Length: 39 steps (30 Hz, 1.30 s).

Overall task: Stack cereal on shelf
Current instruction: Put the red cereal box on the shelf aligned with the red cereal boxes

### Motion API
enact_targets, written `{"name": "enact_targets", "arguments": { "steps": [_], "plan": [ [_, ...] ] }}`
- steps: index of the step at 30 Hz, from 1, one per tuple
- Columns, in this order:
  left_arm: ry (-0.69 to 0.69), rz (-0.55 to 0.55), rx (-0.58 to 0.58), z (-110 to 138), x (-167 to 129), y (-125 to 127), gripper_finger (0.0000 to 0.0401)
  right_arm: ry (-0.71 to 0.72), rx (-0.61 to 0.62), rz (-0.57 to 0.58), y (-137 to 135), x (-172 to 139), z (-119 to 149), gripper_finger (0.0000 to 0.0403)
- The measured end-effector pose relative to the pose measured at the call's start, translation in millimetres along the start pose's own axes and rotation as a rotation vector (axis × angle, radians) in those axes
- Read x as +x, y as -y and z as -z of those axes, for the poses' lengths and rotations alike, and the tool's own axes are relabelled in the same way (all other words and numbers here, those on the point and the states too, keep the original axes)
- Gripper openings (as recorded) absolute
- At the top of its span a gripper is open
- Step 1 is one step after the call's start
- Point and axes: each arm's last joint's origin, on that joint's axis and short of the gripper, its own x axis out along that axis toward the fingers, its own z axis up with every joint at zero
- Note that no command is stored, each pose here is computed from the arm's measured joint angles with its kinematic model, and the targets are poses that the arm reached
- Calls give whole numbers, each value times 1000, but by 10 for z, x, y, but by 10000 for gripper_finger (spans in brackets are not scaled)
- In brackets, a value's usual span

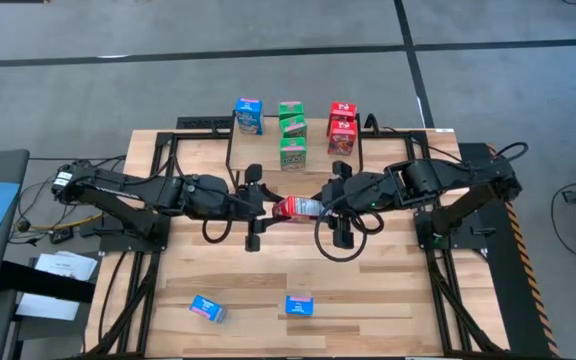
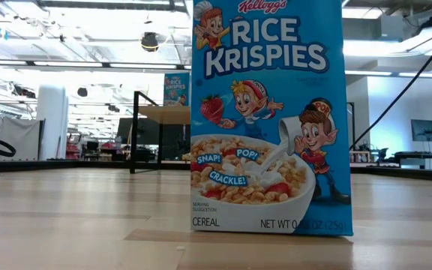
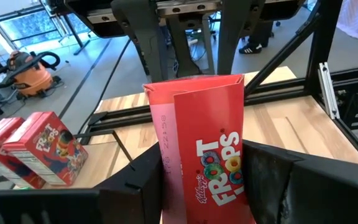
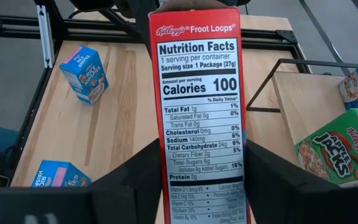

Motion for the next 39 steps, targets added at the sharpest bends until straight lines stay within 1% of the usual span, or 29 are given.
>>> {"name": "enact_targets", "arguments": {
  "steps": [4, 9, 13, 16, 20, 24, 27, 29, 34, 39],
  "plan": [
    [-1, -3, -10, 2, 3, -10, 155, 0, 0, -1, 0, 0, 0, 195],
    [-2, -3, -4, 3, 4, -12, 157, 0, 2, -1, 0, 0, 0, 205],
    [0, -23, -51, 2, 8, -32, 165, 0, 4, -2, -1, 0, -1, 209],
    [-2, -30, -64, 6, 14, -51, 166, 0, 4, -1, 1, 0, 0, 206],
    [7, 3, -70, 1, 14, -42, 166, 0, 6, -2, -2, 0, 0, 202],
    [13, -1, -81, -5, 15, -44, 166, 1, 4, -3, 0, -7, -1, 202],
    [14, 1, -67, -5, 15, -43, 167, 1, 3, -3, 0, -7, 0, 203],
    [18, 21, -60, -7, 16, -40, 168, 1, 3, -3, 0, -7, 0, 203],
    [19, 30, -80, -6, 20, -52, 188, 1, 1, -4, -2, -7, 0, 203],
    [6, 33, -77, 7, 20, -50, 229, -1, -1, -5, -4, 0, 2, 203]
  ]
}}
